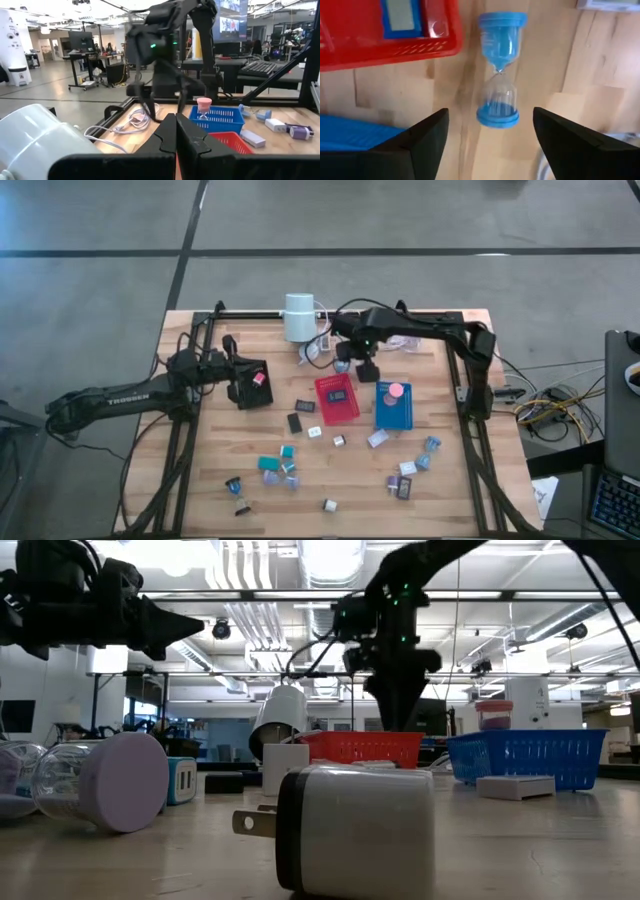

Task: Pick & Place Office items
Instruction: Put the top blue hourglass into the blue bin

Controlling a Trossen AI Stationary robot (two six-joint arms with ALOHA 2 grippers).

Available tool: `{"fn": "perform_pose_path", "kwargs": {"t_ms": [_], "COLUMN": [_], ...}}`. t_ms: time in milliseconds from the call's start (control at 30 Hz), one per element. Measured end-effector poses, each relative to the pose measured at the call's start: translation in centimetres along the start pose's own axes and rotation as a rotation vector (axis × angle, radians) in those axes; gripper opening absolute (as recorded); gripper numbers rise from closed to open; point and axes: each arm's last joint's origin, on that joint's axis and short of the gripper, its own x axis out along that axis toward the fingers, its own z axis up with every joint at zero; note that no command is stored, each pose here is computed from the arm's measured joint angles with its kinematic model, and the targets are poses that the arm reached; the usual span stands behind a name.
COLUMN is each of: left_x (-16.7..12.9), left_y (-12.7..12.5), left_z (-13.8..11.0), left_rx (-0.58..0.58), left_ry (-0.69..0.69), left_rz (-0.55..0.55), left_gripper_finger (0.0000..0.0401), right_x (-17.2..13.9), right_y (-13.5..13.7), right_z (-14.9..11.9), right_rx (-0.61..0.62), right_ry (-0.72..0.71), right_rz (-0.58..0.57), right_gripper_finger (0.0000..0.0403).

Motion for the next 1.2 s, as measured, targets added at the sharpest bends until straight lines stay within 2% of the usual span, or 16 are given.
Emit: {"fn": "perform_pose_path", "kwargs": {"t_ms": [133, 367, 667, 867, 1200], "left_x": [0.0, 0.0, 0.0, 0.0, 0.0], "left_y": [0.0, 0.0, 0.0, 0.0, 0.0], "left_z": [0.0, 0.0, 0.0, 0.0, 0.0], "left_rx": [0.0, 0.0, -0.005, -0.005, -0.005], "left_ry": [0.0, 0.0, 0.002, 0.002, 0.002], "left_rz": [0.0, 0.001, 0.001, 0.0, 0.0], "left_gripper_finger": [0.0003, 0.0003, 0.0003, 0.0003, 0.0003], "right_x": [1.9, 4.8, 7.3, 7.2, 5.1], "right_y": [-1.4, -1.8, -2.1, -2.0, -1.8], "right_z": [-0.1, 0.1, 0.0, -0.1, -0.3], "right_rx": [0.039, 0.026, 0.019, 0.004, 0.024], "right_ry": [0.024, 0.074, 0.162, 0.18, 0.152], "right_rz": [0.027, 0.073, 0.062, 0.069, 0.026], "right_gripper_finger": [0.0292, 0.0285, 0.0253, 0.0187, 0.0184]}}
